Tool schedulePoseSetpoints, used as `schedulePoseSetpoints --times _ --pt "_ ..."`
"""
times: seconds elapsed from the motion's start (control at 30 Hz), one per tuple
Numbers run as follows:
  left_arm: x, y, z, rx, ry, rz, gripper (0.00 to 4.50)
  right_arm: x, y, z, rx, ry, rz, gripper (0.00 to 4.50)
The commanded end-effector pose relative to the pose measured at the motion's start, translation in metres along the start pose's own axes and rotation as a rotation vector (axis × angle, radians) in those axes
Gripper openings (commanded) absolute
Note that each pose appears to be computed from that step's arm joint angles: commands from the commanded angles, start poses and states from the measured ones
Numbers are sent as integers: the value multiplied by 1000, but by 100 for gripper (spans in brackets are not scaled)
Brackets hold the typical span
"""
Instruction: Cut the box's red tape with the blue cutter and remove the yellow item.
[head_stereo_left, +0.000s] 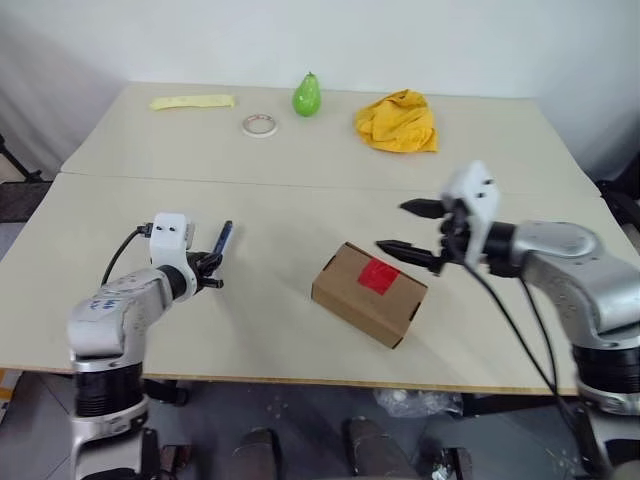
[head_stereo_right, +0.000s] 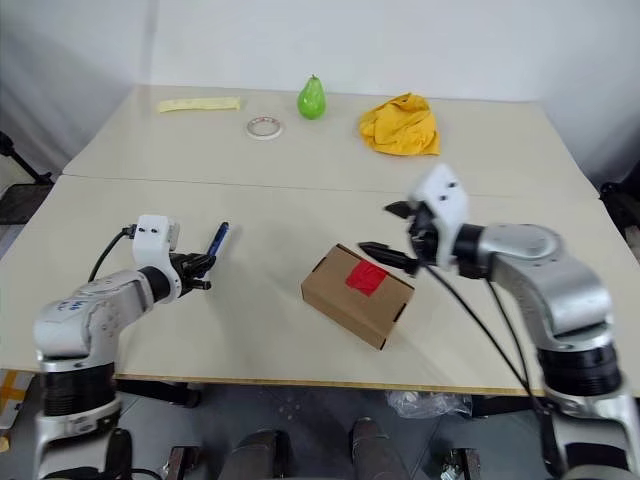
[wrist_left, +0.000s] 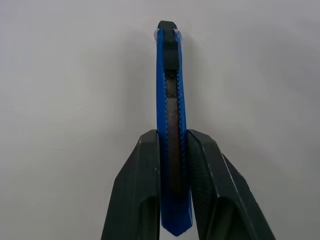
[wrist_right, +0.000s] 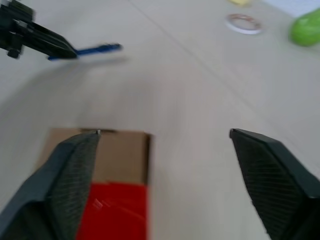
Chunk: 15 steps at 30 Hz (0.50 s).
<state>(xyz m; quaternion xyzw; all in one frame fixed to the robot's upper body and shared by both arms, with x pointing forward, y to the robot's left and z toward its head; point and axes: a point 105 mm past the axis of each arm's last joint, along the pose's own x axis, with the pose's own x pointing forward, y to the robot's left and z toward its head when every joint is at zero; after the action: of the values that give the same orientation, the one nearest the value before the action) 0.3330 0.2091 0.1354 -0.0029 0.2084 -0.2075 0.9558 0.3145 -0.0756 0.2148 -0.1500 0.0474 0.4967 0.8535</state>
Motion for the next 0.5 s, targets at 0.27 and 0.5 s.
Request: schedulePoseSetpoints --times 0.27,0.5 --pt "-26 -22 -22 258 140 -277 45 69 42 20 -90 82 117 62" --pt "-42 -12 -41 359 238 -266 45 105 73 9 -87 186 225 1"
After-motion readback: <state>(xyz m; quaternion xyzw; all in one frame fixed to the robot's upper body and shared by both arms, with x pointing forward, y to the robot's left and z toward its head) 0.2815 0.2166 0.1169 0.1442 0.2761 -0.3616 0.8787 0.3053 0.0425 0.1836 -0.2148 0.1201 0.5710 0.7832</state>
